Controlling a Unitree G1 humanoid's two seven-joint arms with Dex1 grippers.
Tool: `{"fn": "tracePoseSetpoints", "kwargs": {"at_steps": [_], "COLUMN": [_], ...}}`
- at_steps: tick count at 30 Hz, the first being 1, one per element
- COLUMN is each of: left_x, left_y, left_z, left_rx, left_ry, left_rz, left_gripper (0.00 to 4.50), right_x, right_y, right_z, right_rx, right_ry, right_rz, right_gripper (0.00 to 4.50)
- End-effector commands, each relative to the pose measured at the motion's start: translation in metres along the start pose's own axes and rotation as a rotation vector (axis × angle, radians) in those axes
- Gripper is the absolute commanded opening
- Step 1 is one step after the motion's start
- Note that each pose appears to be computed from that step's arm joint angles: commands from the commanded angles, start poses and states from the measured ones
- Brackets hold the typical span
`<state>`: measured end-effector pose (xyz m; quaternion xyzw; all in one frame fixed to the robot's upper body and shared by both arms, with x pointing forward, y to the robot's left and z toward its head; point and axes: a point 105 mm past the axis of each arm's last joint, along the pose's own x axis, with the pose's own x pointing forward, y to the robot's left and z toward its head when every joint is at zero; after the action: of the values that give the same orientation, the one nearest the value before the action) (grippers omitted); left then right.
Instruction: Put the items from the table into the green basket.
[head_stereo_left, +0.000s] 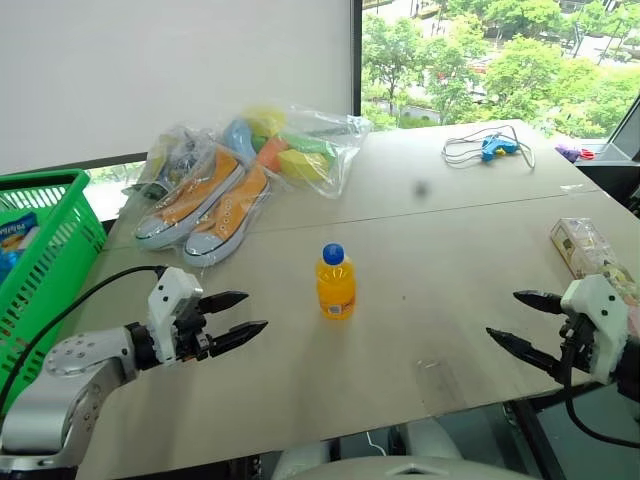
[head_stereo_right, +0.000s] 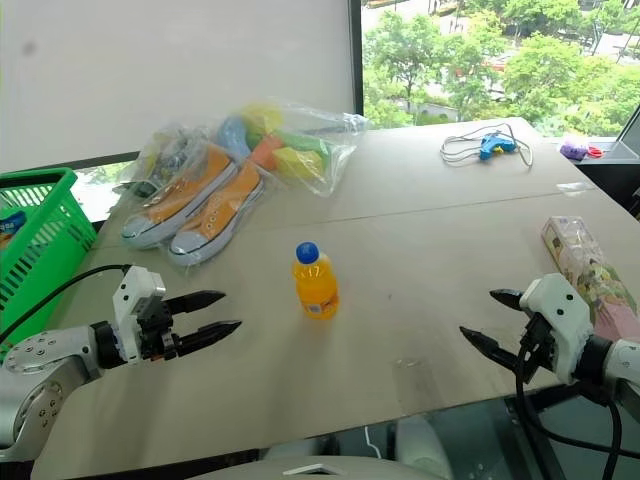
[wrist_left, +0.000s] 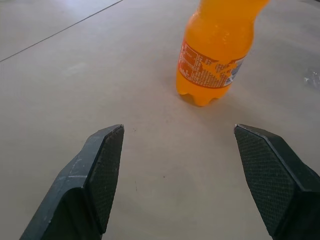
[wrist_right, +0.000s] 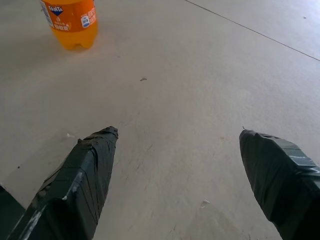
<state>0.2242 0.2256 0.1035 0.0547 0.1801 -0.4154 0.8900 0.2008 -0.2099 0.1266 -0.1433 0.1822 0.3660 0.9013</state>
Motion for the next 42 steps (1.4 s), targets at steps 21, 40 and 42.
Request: {"fn": "tracePoseSetpoints", "kwargs": {"at_steps": [21, 40, 42], "left_x": [0.009, 0.018, 0.02], "left_y": [0.055, -0.072, -0.072], "left_z": [0.129, 0.155, 0.15], "left_rx": [-0.191, 0.15, 0.162], "left_ry": [-0.558, -0.351, -0.334], "left_rz": [0.427, -0.531, -0.54], "left_gripper": [3.66, 3.7, 3.7], "right_x": [0.018, -0.078, -0.081], "right_y": [-0.102, -0.154, -0.155], "right_z": [0.058, -0.039, -0.049], "right_rx": [0.007, 0.306, 0.351], "right_ry": [-0.078, 0.408, 0.439], "right_rz": [-0.497, -0.774, -0.772], "right_gripper": [4.19, 4.36, 4.36]}}
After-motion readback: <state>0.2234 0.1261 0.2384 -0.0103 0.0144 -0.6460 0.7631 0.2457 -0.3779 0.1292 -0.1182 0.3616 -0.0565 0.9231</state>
